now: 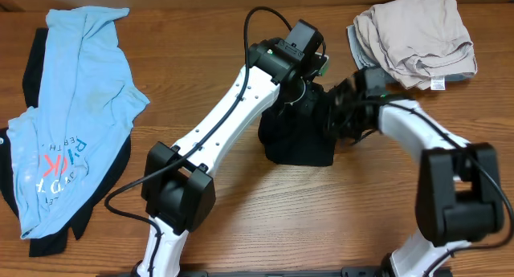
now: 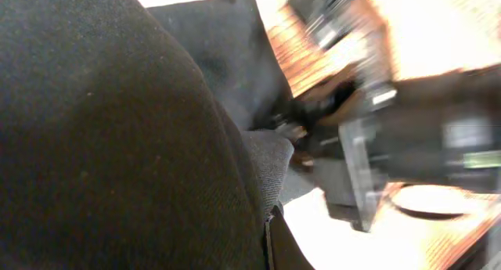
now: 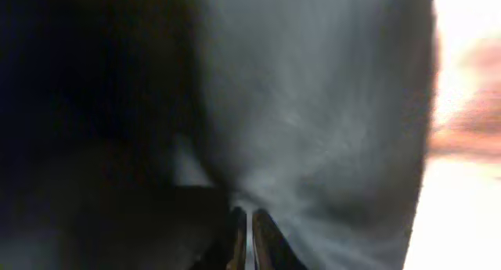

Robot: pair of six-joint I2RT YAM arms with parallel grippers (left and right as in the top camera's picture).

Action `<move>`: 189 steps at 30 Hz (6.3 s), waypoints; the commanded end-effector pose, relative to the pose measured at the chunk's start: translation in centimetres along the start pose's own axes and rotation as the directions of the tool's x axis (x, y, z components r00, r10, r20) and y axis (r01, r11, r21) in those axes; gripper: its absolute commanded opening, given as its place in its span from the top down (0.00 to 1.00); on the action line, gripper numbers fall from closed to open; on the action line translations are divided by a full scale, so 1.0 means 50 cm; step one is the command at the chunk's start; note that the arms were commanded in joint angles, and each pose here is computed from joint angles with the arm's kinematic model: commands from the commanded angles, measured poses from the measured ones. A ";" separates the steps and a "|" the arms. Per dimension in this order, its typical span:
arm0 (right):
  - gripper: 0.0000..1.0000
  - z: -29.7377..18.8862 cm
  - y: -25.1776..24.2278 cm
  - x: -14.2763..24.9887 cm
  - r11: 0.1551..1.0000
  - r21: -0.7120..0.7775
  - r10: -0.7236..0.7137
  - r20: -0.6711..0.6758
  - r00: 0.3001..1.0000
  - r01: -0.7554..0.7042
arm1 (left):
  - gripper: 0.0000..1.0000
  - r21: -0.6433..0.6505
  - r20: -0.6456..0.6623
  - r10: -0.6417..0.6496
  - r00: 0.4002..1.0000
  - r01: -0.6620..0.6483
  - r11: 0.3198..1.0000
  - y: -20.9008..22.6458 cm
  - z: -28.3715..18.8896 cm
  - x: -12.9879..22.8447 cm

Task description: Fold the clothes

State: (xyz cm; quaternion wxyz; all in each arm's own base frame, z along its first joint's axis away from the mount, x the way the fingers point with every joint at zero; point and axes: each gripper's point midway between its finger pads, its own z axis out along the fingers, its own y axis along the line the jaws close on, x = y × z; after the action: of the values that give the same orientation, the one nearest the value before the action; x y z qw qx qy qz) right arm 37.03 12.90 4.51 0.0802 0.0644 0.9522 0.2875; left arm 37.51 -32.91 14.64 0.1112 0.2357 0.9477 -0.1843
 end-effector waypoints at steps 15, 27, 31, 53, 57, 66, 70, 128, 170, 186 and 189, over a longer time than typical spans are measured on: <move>0.83 -0.554 0.076 -0.103 0.997 -0.070 0.024 0.592 0.806 0.022 | 0.48 0.229 0.054 0.070 0.996 -0.081 0.970 -0.101 0.025 -0.033; 0.77 -0.546 0.065 -0.091 0.998 -0.058 0.023 0.568 0.823 0.012 | 0.00 0.281 0.332 0.155 0.931 -0.254 0.926 -0.151 -0.209 -0.155; 0.75 -0.514 0.051 -0.072 0.999 -0.040 0.020 0.512 0.859 0.000 | 0.00 0.233 0.413 0.103 0.905 -0.214 0.949 -0.082 -0.322 -0.185; 0.41 -0.116 0.066 0.165 0.946 0.126 -0.288 -0.090 0.954 0.297 | 0.00 0.007 0.253 0.026 0.967 -0.029 1.000 0.166 -0.340 -0.102; 0.39 -0.093 0.112 0.115 0.906 0.188 -0.393 0.033 0.919 0.380 | 0.00 -0.051 0.250 0.025 0.968 -0.013 0.999 0.187 -0.340 -0.102; 0.39 -0.008 0.100 0.099 0.897 0.229 -0.390 0.005 0.921 0.378 | 0.00 -0.128 0.232 0.020 0.973 0.010 0.992 0.215 -0.339 -0.094; 0.39 0.038 0.037 0.149 0.911 0.276 -0.279 -0.139 0.950 0.307 | 0.00 -0.158 0.221 0.016 0.975 0.020 0.987 0.227 -0.337 -0.090; 0.96 0.089 0.148 0.012 0.864 -0.480 -0.227 -0.100 0.969 0.153 | 0.00 -0.216 0.174 0.025 0.984 0.014 0.976 0.247 -0.335 -0.069; 0.96 -0.614 -0.097 -0.485 0.796 -0.603 0.561 0.767 0.312 0.054 | 0.00 -0.218 0.160 0.018 0.987 0.017 0.976 0.248 -0.334 -0.061; 0.88 -0.420 -0.260 -0.504 0.869 -0.471 0.491 0.789 0.370 -0.151 | 0.00 -0.247 0.162 0.019 0.987 0.022 0.969 0.259 -0.336 -0.063; 0.26 -0.368 -0.302 -0.483 0.865 -0.438 0.502 0.756 0.420 -0.245 | 0.00 -0.247 0.162 0.019 0.987 0.022 0.969 0.259 -0.335 -0.063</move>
State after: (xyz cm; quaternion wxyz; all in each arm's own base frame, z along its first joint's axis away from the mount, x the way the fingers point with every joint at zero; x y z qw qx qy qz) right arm 56.17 -13.08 14.93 0.4754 0.4160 0.6797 0.3728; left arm 44.21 -16.95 27.35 0.2178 0.1975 0.9513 -0.0921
